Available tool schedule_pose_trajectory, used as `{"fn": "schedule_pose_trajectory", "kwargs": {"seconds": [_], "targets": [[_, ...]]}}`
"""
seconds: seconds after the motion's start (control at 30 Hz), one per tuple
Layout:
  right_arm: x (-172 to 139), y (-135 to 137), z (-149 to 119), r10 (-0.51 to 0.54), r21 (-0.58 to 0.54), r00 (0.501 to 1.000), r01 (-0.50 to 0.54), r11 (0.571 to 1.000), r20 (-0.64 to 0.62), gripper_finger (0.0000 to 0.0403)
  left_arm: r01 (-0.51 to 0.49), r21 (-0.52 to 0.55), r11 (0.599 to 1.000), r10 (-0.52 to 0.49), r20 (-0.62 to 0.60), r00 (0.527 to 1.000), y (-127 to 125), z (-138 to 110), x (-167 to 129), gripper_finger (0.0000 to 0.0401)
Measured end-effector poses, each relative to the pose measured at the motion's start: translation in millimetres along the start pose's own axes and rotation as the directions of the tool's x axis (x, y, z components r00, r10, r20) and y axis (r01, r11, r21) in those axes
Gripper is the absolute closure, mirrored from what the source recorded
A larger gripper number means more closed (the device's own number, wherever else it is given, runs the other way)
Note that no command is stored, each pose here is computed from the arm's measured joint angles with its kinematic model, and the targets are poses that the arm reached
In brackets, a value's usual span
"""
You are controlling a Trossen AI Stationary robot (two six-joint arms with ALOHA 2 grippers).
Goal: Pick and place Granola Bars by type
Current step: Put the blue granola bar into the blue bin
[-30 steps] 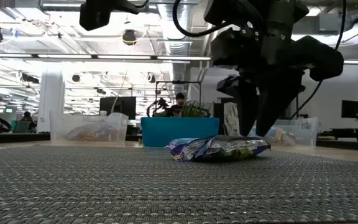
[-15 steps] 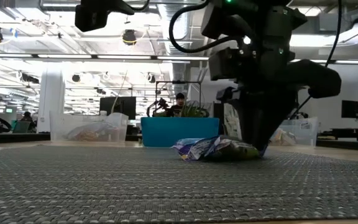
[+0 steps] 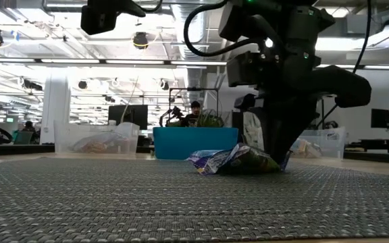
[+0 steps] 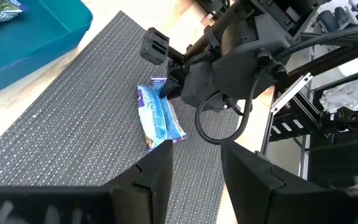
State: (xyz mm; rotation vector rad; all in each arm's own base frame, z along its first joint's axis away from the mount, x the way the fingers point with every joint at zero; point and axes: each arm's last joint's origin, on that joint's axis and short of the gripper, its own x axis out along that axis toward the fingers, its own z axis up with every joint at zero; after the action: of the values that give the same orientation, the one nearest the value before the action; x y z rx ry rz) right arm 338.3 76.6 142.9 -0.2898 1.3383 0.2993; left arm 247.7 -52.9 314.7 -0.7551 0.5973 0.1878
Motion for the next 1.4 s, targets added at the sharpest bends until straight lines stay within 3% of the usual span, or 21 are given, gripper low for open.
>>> {"fn": "schedule_pose_trajectory", "kwargs": {"seconds": [0.23, 0.47, 0.57, 0.67, 0.77, 0.87, 0.97, 1.1, 1.3, 1.4], "targets": [[-12, -2, -4, 0.052, 0.019, 0.998, -0.052, 0.998, 0.018, 0.0399, 0.0, 0.0, 1.0, 0.0, 0.001, 1.0, 0, 0, 0, 0.0274], [-68, -17, -8, 0.073, 0.111, 0.978, -0.096, 0.989, 0.194, 0.0402, -0.001, 0.002, 1.0, 0.001, 0.001, 1.0, 0, 0, 0, 0.0274], [-98, -32, -10, 0.023, 0.188, 0.955, -0.081, 0.979, 0.296, 0.0402, -0.013, 0.013, 1.0, 0.013, 0.017, 1.0, 0, 0, 0, 0.0274], [-125, -53, -11, -0.111, 0.302, 0.921, -0.008, 0.953, 0.374, 0.0403, -0.06, 0.036, 0.998, 0.057, 0.072, 0.996, 2, 2, 0, 0.0274], [-145, -80, -12, -0.267, 0.431, 0.88, 0.081, 0.899, 0.392, 0.0403, -0.14, 0.042, 0.989, 0.132, 0.162, 0.978, 5, 6, 0, 0.0274], [-156, -107, -14, -0.352, 0.528, 0.858, 0.115, 0.842, 0.374, 0.0403, -0.226, 0.011, 0.974, 0.216, 0.25, 0.944, 10, 11, -1, 0.0274], [-155, -130, -16, -0.38, 0.591, 0.859, 0.116, 0.799, 0.345, 0.0403, -0.293, -0.05, 0.955, 0.294, 0.285, 0.912, 18, 15, -1, 0.0274], [-141, -149, -23, -0.354, 0.637, 0.901, 0.122, 0.761, 0.25, 0.0403, -0.362, -0.121, 0.924, 0.382, 0.258, 0.888, 31, 17, -2, 0.0274], [-110, -159, -22, -0.302, 0.643, 0.94, 0.135, 0.754, 0.156, 0.04, -0.412, -0.151, 0.899, 0.437, 0.225, 0.871, 40, 19, -3, 0.0274], [-99, -160, -20, -0.29, 0.638, 0.947, 0.138, 0.758, 0.14, 0.0379, -0.408, -0.149, 0.901, 0.433, 0.228, 0.872, 40, 19, -3, 0.0274]]}}
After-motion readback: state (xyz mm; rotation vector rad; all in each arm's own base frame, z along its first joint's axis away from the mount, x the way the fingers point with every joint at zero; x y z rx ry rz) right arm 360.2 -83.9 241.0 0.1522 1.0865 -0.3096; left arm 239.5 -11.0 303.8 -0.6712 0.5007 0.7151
